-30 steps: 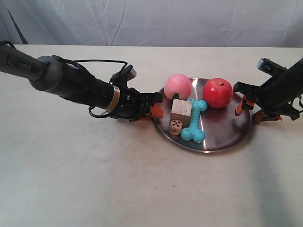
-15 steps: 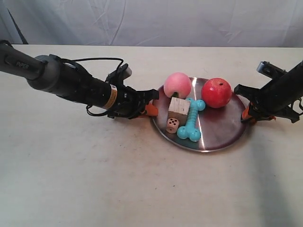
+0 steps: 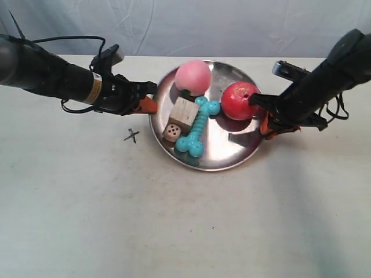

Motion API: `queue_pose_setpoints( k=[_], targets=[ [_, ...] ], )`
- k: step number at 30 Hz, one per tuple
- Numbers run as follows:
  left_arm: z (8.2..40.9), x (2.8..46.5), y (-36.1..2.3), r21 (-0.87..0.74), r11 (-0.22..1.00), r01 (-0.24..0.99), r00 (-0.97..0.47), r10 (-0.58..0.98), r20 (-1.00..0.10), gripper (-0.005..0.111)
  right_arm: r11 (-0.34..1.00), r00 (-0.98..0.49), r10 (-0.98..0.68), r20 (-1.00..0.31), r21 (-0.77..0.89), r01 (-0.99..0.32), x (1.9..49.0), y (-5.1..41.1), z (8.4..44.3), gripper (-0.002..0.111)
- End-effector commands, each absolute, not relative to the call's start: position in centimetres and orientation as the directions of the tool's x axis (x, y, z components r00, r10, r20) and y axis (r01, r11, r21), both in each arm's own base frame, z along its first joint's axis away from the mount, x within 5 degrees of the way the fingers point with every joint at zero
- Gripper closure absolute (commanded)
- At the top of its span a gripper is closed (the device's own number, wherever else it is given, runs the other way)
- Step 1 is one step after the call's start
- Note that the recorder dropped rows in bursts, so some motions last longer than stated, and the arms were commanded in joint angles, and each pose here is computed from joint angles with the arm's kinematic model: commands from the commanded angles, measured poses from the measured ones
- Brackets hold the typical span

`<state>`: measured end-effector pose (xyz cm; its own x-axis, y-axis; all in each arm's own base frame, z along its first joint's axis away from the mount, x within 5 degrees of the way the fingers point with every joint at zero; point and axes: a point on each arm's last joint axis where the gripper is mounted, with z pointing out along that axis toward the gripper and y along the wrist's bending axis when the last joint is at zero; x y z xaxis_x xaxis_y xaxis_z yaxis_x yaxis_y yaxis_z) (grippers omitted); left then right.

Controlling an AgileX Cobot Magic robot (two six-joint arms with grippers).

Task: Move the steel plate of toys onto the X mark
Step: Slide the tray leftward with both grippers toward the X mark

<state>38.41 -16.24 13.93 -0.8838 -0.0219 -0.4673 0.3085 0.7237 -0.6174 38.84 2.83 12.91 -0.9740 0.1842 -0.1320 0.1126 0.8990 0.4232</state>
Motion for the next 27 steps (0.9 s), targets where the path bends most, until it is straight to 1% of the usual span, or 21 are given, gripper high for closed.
queue_pose_setpoints(
  k=[1, 3, 5, 8, 14, 18, 22, 27],
  targets=[
    [14.6, 37.4, -14.7, -0.715, 0.62, 0.322, -0.914, 0.006, -0.406, 0.107, 0.872, -0.982, 0.126, -0.139, 0.488, 0.043, 40.1, 7.2, 15.5, 0.108],
    [13.9, 37.1, -12.9, -0.74, 0.614, 0.273, -0.932, -0.023, -0.363, 0.107, 0.866, -0.985, 0.114, -0.131, 0.5, 0.034, 40.6, 8.4, 16.1, 0.108],
    [13.3, 36.6, -11.2, -0.764, 0.605, 0.225, -0.946, -0.051, -0.32, 0.107, 0.864, -0.991, 0.097, -0.096, 0.503, 0.036, 40.9, 9.4, 16.0, 0.108],
    [12.5, 35.8, -9.3, -0.783, 0.601, 0.16, -0.96, -0.092, -0.266, 0.107, 0.876, -0.996, 0.083, -0.027, 0.478, 0.06, 41.3, 10.4, 14.6, 0.108],
    [12.5, 34.7, -8.7, -0.781, 0.611, 0.131, -0.963, -0.108, -0.247, 0.107, 0.874, -0.992, 0.025, 0.126, 0.479, 0.083, 41.6, 12.1, 11.0, 0.108],
    [13.2, 34.8, -8.0, -0.777, 0.616, 0.133, -0.955, -0.129, -0.265, 0.107, 0.876, -0.994, 0.009, 0.109, 0.478, 0.06, 41.5, 13.3, 10.6, 0.108],
    [13.7, 35.1, -6.5, -0.775, 0.621, 0.119, -0.945, -0.17, -0.281, 0.107, 0.874, -0.996, 0.0, 0.094, 0.484, 0.045, 41.7, 14.1, 10.8, 0.108],
    [13.0, 34.5, -4.2, -0.78, 0.624, 0.049, -0.941, -0.233, -0.246, 0.107, 0.871, -0.997, -0.02, 0.075, 0.49, 0.019, 42.2, 14.6, 11.4, 0.108]
  ],
)
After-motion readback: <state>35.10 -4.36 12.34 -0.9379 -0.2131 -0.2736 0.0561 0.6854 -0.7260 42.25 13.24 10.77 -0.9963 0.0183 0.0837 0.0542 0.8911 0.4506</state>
